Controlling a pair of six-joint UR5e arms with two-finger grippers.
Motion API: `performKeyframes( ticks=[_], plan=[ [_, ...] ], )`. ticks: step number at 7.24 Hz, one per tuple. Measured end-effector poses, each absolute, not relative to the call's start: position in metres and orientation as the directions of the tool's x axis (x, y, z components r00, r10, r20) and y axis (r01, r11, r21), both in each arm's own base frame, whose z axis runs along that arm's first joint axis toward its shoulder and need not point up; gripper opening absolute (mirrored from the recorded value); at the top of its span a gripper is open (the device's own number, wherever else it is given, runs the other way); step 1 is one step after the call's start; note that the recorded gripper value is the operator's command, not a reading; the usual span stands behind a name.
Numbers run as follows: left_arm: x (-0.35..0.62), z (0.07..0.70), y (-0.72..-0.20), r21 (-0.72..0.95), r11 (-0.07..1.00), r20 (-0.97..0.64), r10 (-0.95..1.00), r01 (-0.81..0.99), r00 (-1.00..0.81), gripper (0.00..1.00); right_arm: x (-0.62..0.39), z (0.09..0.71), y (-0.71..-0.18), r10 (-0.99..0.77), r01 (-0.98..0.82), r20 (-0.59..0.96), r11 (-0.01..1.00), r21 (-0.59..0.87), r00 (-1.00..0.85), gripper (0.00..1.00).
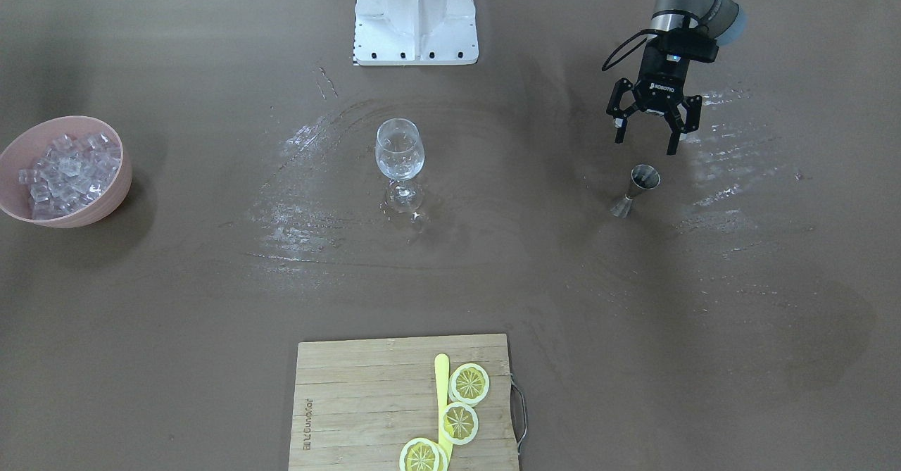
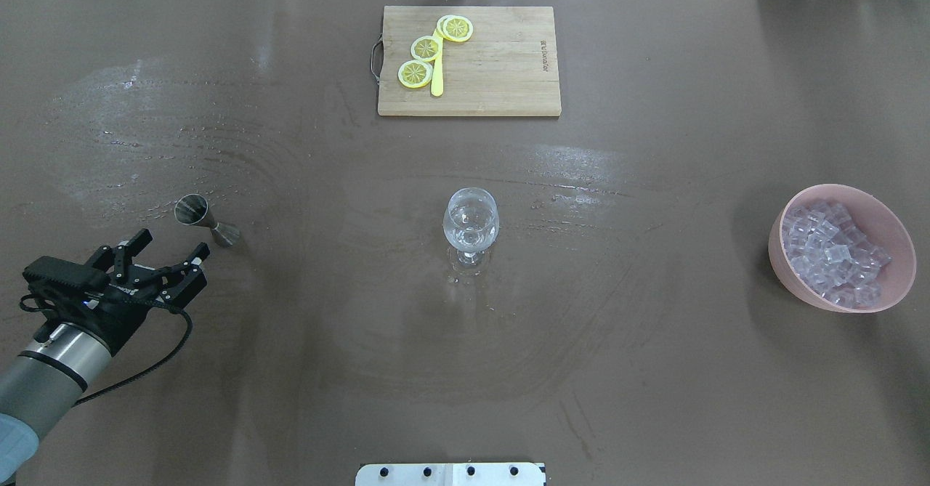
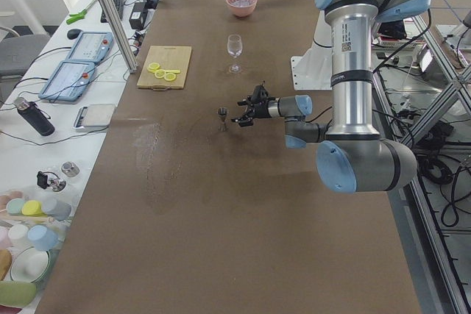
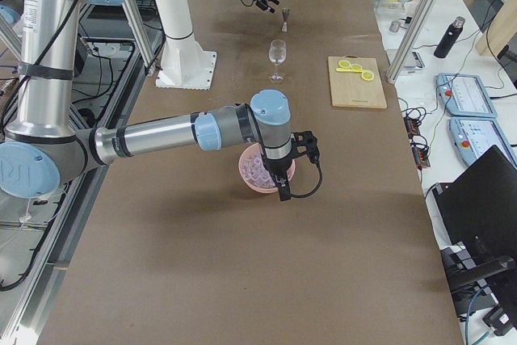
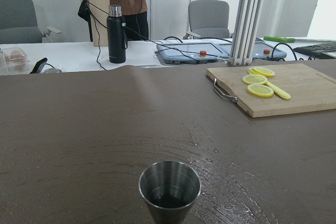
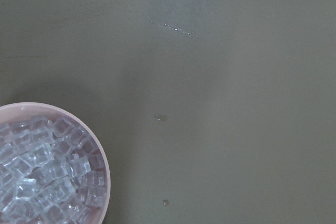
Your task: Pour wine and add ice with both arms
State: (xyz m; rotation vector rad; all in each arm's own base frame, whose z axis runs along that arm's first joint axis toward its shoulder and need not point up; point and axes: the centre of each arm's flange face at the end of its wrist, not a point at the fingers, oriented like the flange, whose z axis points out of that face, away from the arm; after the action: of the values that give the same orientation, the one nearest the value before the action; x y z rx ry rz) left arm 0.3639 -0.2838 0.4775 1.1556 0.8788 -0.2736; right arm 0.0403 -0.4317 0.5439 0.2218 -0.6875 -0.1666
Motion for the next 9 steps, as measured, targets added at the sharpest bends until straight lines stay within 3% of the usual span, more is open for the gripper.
performKeyframes(
  ticks=[4,9],
  plan=[
    [0.419,0.483,-0.295,0.695,0.396,-0.708,0.232,0.600,0.667,0.97,0.040,0.545,-0.432,-0.224,0.079,0.608,0.964,0.255,0.762,0.99],
    [0.411,0.494,-0.306,0.704,0.382,-0.697,0.212,0.599,0.685,0.97,0.040,0.545,-0.432,-0.224,0.079,0.609,0.964,0.255,0.761,0.99]
  ],
)
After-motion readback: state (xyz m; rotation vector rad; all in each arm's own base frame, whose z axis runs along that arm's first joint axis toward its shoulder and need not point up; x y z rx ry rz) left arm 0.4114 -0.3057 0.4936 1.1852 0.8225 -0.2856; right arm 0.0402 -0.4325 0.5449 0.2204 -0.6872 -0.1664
